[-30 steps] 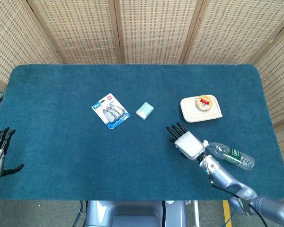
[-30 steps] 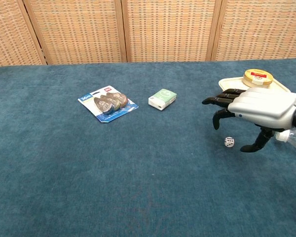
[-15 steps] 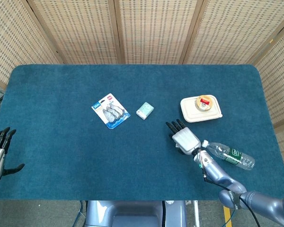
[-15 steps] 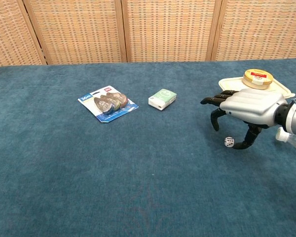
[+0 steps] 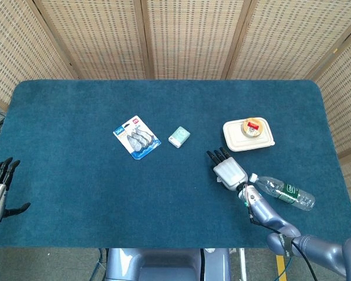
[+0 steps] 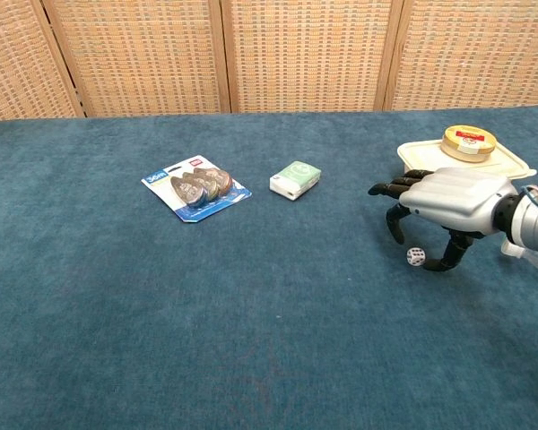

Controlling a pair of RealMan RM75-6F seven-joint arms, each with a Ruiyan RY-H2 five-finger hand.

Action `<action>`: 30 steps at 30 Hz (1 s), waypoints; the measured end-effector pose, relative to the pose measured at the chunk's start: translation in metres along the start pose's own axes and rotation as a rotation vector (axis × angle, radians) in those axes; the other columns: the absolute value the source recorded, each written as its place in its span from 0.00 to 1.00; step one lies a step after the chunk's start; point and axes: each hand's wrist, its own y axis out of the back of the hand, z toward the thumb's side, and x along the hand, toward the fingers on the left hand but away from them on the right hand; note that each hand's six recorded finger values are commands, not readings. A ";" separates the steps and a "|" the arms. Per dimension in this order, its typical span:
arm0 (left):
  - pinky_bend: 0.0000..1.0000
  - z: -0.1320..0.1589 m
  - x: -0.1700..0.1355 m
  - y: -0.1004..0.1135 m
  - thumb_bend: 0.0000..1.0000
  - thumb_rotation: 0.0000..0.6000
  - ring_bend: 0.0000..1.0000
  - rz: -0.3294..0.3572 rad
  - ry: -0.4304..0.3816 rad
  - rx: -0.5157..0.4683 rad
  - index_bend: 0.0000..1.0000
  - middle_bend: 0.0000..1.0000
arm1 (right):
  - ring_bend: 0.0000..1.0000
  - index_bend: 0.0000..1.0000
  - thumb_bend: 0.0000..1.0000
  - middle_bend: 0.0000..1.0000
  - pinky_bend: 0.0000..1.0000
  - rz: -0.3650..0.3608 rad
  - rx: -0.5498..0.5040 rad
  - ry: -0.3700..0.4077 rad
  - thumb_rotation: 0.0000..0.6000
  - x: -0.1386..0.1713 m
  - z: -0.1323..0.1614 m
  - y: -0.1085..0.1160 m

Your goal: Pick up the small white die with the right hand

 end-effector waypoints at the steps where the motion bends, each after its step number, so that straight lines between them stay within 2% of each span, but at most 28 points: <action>1: 0.00 0.000 0.000 0.000 0.06 1.00 0.00 0.000 0.000 0.000 0.00 0.00 | 0.00 0.42 0.31 0.00 0.00 0.001 -0.001 0.000 1.00 0.000 0.000 0.000; 4: 0.00 0.000 0.000 0.000 0.06 1.00 0.00 0.000 0.000 0.001 0.00 0.00 | 0.00 0.44 0.32 0.00 0.00 0.003 -0.005 -0.003 1.00 -0.001 0.000 0.000; 13: 0.00 0.000 0.000 0.000 0.06 1.00 0.00 0.000 0.003 -0.001 0.00 0.00 | 0.00 0.57 0.36 0.00 0.00 0.009 0.008 -0.014 1.00 -0.003 -0.002 -0.003; 22: 0.00 0.000 0.000 0.001 0.06 1.00 0.00 0.001 0.004 -0.003 0.00 0.00 | 0.00 0.58 0.38 0.00 0.00 -0.006 0.005 -0.006 1.00 -0.002 0.001 0.002; 25: 0.00 0.000 0.000 0.001 0.06 1.00 0.00 0.002 0.004 -0.005 0.00 0.00 | 0.00 0.58 0.39 0.00 0.00 -0.028 -0.004 0.006 1.00 0.001 0.004 0.011; 30: 0.00 0.000 -0.001 0.002 0.06 1.00 0.00 0.004 0.001 -0.011 0.00 0.00 | 0.00 0.58 0.39 0.00 0.00 -0.094 -0.030 0.043 1.00 0.012 0.014 0.044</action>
